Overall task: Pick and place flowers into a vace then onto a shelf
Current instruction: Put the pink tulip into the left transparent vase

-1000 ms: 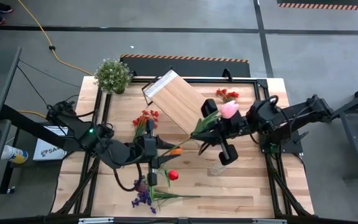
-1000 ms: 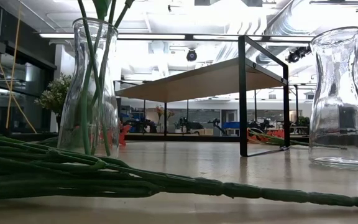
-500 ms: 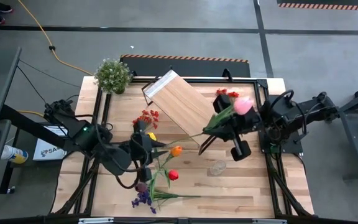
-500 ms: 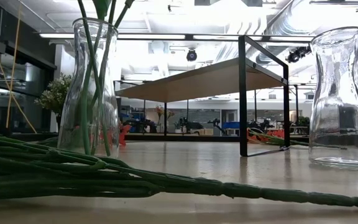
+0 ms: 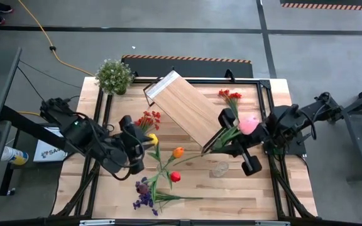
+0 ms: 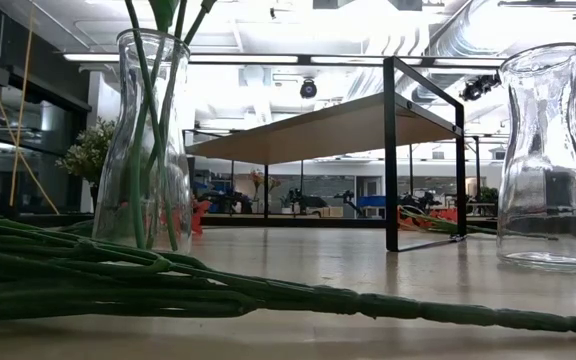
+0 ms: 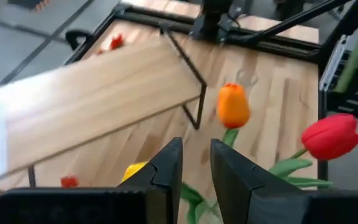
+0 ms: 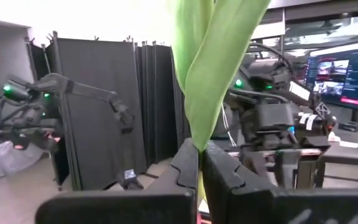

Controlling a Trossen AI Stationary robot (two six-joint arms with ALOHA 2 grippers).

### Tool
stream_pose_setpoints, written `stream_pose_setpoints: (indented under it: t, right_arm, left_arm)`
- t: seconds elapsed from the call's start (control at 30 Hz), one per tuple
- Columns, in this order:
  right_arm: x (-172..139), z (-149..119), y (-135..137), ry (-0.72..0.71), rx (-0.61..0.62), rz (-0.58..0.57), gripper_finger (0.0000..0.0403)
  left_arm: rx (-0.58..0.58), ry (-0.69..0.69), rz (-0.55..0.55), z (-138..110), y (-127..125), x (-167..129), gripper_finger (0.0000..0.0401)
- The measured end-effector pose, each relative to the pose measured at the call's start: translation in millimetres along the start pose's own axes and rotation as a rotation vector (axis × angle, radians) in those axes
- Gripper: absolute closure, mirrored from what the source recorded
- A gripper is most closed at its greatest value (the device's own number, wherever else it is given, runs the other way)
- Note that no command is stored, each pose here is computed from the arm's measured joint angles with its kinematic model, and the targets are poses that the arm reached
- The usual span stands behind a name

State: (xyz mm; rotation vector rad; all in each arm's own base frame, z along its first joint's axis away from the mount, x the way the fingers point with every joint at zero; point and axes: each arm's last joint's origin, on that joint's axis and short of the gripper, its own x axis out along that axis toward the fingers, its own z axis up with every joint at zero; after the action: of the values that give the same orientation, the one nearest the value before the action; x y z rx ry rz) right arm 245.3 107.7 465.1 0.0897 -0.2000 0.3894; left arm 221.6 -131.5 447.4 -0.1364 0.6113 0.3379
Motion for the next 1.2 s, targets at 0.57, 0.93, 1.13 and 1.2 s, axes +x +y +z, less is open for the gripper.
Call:
stream_pose_setpoints:
  t: [0.57,0.93,1.13,1.2]
  right_arm:
    - [31,-33,4,0.071,-0.009,-0.025,0.0403]
    - [31,-37,34,0.077,-0.041,0.064,0.0403]
    - [40,-57,53,0.139,-0.184,0.083,0.0403]
    - [43,-62,57,0.149,-0.205,0.096,0.0403]
  left_arm:
    - [-0.022,0.087,0.09,-10,17,-7,0.0291]
    - [-0.001,0.103,0.107,-12,19,-7,0.0291]
    - [0.013,0.112,0.121,-13,21,-7,0.0291]
    - [0.013,0.112,0.121,-13,21,-7,0.0292]
